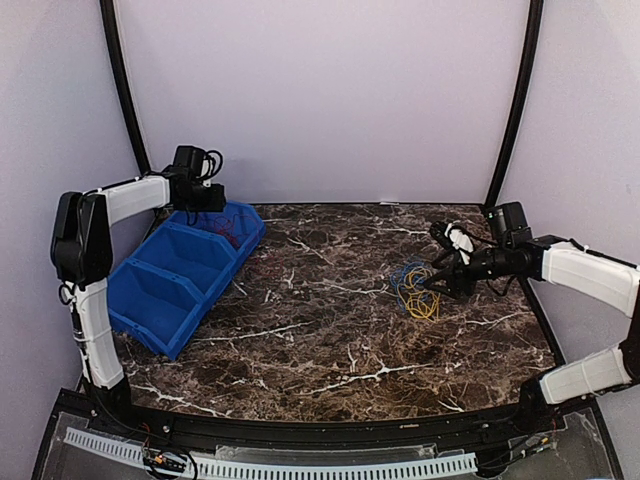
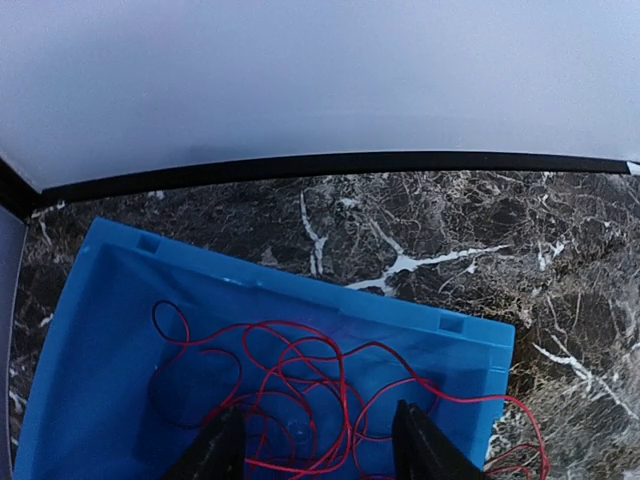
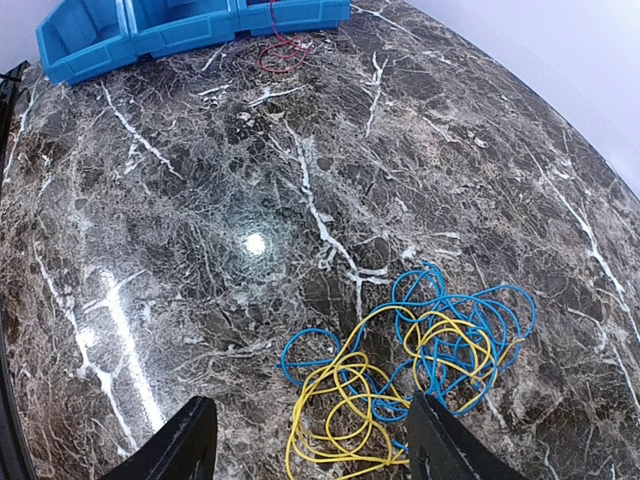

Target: Untangle the cables

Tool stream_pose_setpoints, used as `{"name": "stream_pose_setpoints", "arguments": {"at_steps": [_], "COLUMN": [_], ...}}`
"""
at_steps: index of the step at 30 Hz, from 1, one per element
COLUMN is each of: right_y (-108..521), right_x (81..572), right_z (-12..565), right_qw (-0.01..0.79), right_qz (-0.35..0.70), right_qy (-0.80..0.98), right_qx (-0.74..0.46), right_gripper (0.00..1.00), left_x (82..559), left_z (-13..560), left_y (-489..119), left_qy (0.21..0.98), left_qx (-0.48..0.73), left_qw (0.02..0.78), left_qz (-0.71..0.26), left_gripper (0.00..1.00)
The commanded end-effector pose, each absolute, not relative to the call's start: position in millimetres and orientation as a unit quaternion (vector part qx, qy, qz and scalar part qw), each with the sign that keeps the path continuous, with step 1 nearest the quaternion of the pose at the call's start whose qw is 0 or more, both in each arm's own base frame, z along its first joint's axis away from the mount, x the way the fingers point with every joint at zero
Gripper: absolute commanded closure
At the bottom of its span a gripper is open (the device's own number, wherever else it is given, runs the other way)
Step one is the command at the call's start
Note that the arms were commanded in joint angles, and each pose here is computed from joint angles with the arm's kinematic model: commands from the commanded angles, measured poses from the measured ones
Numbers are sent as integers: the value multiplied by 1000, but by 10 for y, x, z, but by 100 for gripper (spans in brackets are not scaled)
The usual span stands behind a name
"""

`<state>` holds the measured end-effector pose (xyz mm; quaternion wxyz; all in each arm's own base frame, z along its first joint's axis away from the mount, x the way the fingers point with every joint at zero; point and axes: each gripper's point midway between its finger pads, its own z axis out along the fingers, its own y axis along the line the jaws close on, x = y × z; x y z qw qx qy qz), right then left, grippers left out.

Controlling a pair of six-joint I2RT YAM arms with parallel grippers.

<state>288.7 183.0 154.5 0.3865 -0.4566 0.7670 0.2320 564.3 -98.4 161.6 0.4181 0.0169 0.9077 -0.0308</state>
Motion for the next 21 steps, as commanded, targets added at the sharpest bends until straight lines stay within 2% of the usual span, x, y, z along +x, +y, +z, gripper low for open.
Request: {"name": "stream_pose_setpoints", "arguments": {"at_steps": [1, 6, 11, 16, 21], "right_y": [1821, 1821, 1817, 1825, 1822], "right_x": [2934, 2930, 2932, 2924, 2910], "right_z": [1536, 1520, 1519, 1506, 1510], "right_qw": [393, 390, 390, 385, 385], "right_qz": [225, 225, 223, 228, 227], "right_qy": [763, 763, 763, 764, 763], "right_qx": [-462, -463, -465, -465, -467], "right_gripper": [34, 34, 34, 33, 33], "left_x": [5451, 5091, 4741, 4731, 4818], "left_z": [2254, 2505, 2280, 1751, 1318], "left_y": [-1008, -1382, -2054, -2161, -2002], "left_qy": [889, 875, 885, 910, 924], "left_qx": [1, 26, 95, 125, 120], "left_qw": [454, 472, 442, 393, 361], "left_qz": [-57, -104, -115, -53, 29], "left_gripper": [41, 36, 36, 37, 48]}}
